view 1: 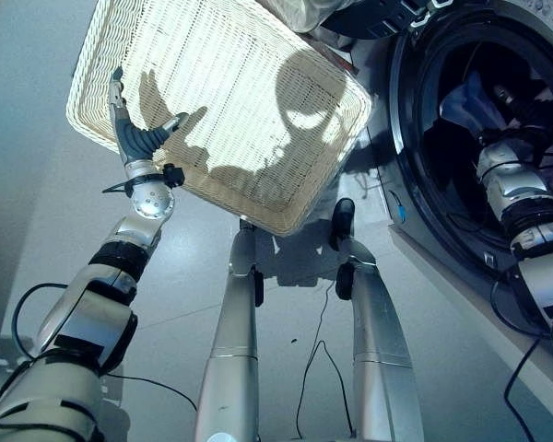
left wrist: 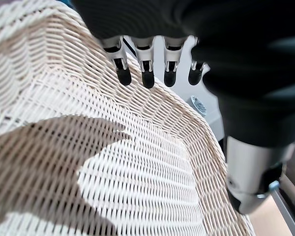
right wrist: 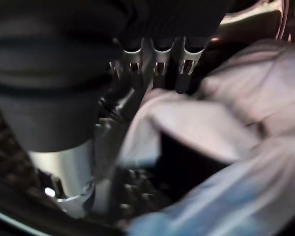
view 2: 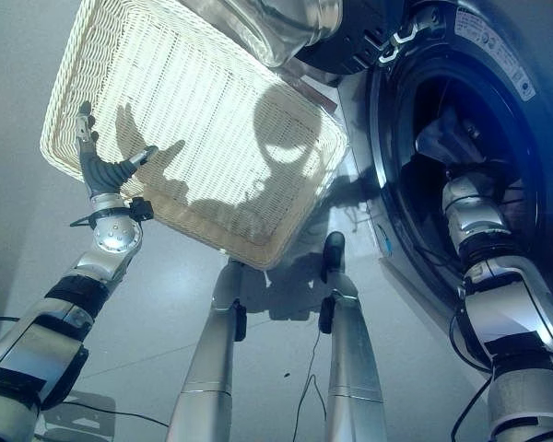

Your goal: Put the clothes into the washing machine.

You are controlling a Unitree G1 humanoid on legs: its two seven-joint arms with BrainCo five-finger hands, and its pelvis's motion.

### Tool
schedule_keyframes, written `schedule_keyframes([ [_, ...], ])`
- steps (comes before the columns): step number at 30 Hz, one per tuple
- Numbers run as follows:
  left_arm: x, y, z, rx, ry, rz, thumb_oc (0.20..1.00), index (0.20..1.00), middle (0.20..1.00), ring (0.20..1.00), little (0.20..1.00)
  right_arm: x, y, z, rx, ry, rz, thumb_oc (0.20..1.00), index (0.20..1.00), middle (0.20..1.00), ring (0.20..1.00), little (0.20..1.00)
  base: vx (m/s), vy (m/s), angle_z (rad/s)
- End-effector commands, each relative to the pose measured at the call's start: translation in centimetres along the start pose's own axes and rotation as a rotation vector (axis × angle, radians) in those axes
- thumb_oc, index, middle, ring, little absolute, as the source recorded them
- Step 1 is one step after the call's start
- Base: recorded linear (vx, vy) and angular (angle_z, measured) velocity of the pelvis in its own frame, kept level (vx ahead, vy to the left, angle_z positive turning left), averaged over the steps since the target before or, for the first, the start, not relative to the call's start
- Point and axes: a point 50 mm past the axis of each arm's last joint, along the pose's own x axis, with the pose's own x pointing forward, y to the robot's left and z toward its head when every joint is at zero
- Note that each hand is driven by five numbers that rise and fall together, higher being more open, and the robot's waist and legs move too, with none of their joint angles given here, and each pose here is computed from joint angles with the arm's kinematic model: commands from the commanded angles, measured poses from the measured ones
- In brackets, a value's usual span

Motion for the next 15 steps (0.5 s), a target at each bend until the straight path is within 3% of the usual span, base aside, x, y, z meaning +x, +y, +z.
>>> schedule_keyframes([
  [1, 1.4, 0.1, 1.6, -0.073, -0.048, 0.080, 1.000, 1.000, 1.000, 1.000, 1.000, 1.7, -2.4, 0.8, -0.062, -0.060, -0.130, 1.000, 1.000, 1.000, 1.000, 1.000, 0.00, 0.000, 0.00],
  [7, 1.4, 0.1, 1.6, -0.081, -0.045, 0.081, 1.000, 1.000, 1.000, 1.000, 1.000, 1.2, -1.9, 2.6, -0.124, -0.209, -0.153, 1.000, 1.000, 1.000, 1.000, 1.000, 0.00, 0.000, 0.00],
  [15, 0.4, -0.1, 0.8, -0.080, -0.023, 0.061, 1.000, 1.000, 1.000, 1.000, 1.000, -1.8, 0.7, 1.9, -0.223, -0.396, 0.024, 1.000, 1.000, 1.000, 1.000, 1.000, 0.00, 0.000, 0.00],
])
